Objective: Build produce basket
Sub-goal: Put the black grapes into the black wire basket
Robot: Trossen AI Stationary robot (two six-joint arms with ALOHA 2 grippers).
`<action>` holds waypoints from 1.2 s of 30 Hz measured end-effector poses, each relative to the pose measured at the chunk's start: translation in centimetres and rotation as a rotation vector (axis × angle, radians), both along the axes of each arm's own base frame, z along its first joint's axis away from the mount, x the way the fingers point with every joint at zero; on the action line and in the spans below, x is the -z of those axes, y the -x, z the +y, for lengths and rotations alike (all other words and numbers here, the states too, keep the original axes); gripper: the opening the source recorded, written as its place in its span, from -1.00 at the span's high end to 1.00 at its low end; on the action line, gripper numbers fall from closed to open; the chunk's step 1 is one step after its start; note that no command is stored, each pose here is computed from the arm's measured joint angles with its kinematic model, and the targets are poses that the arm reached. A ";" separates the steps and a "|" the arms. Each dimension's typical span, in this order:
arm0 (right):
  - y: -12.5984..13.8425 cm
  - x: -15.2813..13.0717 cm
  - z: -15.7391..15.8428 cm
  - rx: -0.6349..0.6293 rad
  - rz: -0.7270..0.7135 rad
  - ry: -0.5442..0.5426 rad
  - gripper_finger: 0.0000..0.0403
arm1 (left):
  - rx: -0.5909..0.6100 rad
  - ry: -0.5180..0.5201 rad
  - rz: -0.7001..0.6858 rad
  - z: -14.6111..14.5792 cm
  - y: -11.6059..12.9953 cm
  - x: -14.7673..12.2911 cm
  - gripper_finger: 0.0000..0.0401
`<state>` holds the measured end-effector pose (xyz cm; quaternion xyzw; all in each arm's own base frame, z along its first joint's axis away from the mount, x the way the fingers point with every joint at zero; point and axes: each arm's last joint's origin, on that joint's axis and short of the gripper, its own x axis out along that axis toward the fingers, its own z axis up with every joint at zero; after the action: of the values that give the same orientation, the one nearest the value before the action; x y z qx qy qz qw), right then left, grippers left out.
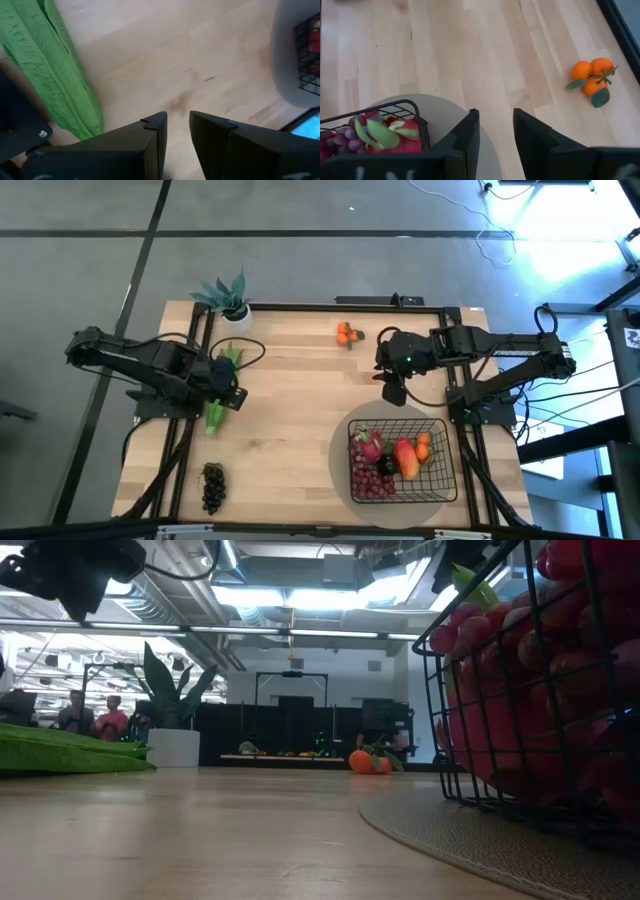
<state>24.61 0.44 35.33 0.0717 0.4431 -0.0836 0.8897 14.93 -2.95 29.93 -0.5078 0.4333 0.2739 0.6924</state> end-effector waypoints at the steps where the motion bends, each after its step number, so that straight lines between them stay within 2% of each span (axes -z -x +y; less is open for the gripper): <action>1: 0.0 0.0 0.0 0.000 0.000 0.001 0.48 | -0.006 -0.006 0.006 0.0 -0.1 0.2 0.65; 4: 0.0 0.0 0.0 0.000 0.000 0.001 0.48 | 0.008 0.018 0.028 -0.2 -0.5 0.4 0.65; 10: 0.0 0.0 0.0 0.001 0.006 0.000 0.48 | -0.037 0.235 0.132 -1.8 -0.8 0.9 0.65; 16: 0.0 0.0 0.0 -0.001 0.006 -0.001 0.48 | -0.009 0.403 0.318 -5.0 -0.7 1.8 0.65; 22: 0.0 0.0 0.0 -0.001 0.005 -0.002 0.48 | -0.034 0.424 0.438 -8.3 -0.6 2.8 0.65; 26: 0.0 0.0 0.0 -0.004 0.005 -0.009 0.48 | -0.040 0.382 0.430 -10.6 -0.7 3.7 0.65; 29: 0.0 0.0 0.2 -0.044 0.002 -0.055 0.48 | -0.032 0.354 0.413 -12.1 -0.7 4.4 0.65; 36: 0.0 0.0 0.4 -0.071 0.003 -0.111 0.48 | -0.007 0.284 0.451 -14.3 -0.6 6.2 0.65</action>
<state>24.61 0.81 35.32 0.1052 0.4505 -0.0273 0.8861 15.54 -17.30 23.77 -0.5273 0.6090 0.3191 0.4992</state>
